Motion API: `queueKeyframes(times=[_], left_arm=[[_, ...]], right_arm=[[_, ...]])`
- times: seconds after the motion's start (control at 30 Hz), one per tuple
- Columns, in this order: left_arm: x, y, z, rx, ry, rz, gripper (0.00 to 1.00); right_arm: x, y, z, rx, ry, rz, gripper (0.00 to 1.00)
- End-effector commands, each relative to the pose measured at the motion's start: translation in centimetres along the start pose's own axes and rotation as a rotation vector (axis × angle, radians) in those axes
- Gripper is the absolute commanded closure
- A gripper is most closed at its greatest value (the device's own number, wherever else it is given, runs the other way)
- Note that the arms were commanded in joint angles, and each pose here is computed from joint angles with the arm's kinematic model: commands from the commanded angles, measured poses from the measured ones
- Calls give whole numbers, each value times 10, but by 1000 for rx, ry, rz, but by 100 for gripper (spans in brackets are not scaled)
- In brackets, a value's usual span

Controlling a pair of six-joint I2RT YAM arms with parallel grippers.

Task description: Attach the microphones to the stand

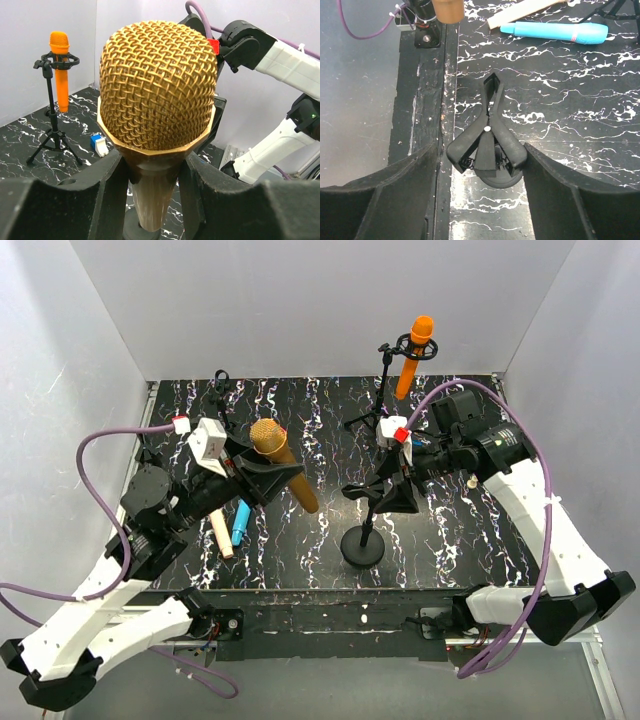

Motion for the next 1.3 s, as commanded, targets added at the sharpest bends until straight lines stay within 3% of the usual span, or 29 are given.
queueKeyframes(times=[0.0, 0.07, 0.2, 0.3, 0.67, 1.07, 1.27], left_arm=[[2, -7, -2, -7, 3, -17, 100], [5, -10, -6, 3, 1, -14, 100], [11, -19, -15, 38, -7, -13, 100], [16, -26, -25, 77, -20, -22, 100], [31, -61, -69, 177, 31, -112, 100], [40, -72, -107, 127, 96, -195, 100], [34, -71, -101, 38, 110, -220, 100]], right_arm=[[1, 2, 14, -40, 42, 2, 30], [2, 2, 14, -42, 47, 4, 40], [3, 3, 13, -36, 58, 0, 79], [4, 3, 11, -29, 59, -5, 93], [5, 1, 10, -36, 36, -2, 99], [7, -3, 7, -55, 3, 16, 99], [5, -5, 2, -48, -11, 7, 99]])
Point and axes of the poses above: each gripper's point midway between its finger pads, its own y axis back along the fingers, its own x axis along the line the jaws close on, z = x × y, the point moved 4 cm from there along y, back along the fingers, and after that the axes turned 15 degrees about y, right-handed, at the moved point
